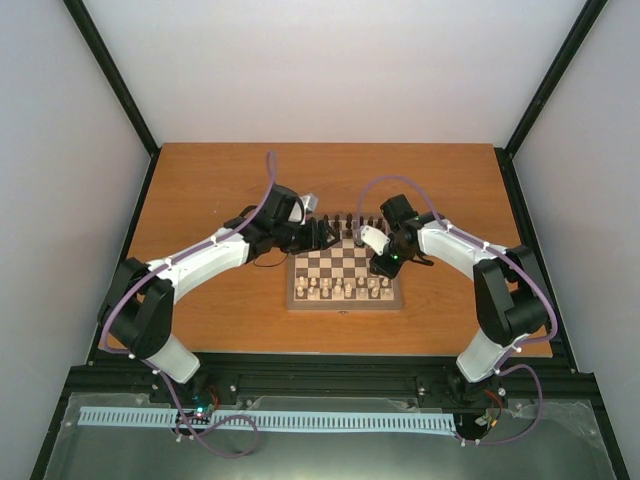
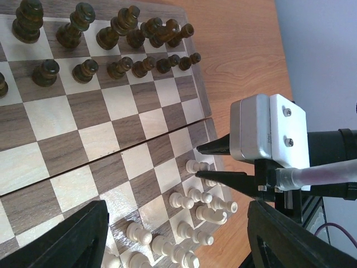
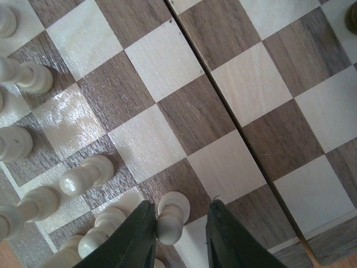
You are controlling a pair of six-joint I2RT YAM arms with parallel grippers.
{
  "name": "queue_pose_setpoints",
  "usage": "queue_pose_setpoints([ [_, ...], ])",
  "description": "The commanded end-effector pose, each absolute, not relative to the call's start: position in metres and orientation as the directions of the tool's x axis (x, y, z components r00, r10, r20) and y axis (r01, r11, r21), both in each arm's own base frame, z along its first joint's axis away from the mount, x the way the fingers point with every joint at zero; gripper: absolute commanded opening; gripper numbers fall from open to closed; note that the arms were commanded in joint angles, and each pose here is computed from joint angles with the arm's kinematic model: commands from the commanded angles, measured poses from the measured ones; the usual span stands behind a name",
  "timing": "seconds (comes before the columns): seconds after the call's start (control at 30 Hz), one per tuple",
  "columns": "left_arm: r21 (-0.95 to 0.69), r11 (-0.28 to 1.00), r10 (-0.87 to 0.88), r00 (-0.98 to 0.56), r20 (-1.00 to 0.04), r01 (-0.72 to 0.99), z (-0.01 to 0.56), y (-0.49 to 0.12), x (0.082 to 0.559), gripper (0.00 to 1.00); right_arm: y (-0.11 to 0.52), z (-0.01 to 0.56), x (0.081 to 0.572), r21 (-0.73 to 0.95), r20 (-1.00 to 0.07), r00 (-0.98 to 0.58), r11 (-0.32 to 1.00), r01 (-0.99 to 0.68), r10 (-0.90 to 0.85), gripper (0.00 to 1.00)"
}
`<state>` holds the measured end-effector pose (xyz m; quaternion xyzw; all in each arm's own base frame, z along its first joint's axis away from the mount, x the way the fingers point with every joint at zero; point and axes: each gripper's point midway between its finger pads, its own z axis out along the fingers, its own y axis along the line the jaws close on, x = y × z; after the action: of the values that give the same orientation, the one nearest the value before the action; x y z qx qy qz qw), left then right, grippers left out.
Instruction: Set up the chess pieces on the board
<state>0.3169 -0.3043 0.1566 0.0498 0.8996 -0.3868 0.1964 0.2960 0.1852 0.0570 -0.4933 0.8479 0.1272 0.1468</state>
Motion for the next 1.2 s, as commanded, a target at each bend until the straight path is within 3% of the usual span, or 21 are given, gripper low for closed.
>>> queue_pose_setpoints([
  [0.0,-0.664,0.694,-0.050,-0.902,-0.429,0.278,0.175,-0.301,0.315,0.70,0.182,0.052,0.298,0.063,-0.361,-0.478,0.490,-0.869,-0.801,0.24],
  [0.3,-0.584,0.735,0.023,-0.873,-0.487,0.345,0.212,-0.280,0.296,0.70,0.186,0.061,0.302,0.056,-0.389,-0.475,0.494,-0.867,-0.789,0.12],
  [0.57,-0.273,0.888,0.131,-0.772,-0.623,0.371,0.236,-0.216,0.292,0.74,0.194,0.078,0.316,0.044,-0.418,-0.466,0.495,-0.868,-0.780,0.09],
  [0.8,0.027,0.967,0.204,-0.712,-0.672,0.252,0.217,-0.160,0.312,0.75,0.214,0.099,0.324,0.075,-0.460,-0.443,0.464,-0.883,-0.769,0.09],
  [1.17,0.057,0.976,0.195,-0.722,-0.664,0.211,0.206,-0.142,0.314,0.75,0.259,0.093,0.286,0.095,-0.441,-0.297,0.285,-0.954,-0.847,0.09],
])
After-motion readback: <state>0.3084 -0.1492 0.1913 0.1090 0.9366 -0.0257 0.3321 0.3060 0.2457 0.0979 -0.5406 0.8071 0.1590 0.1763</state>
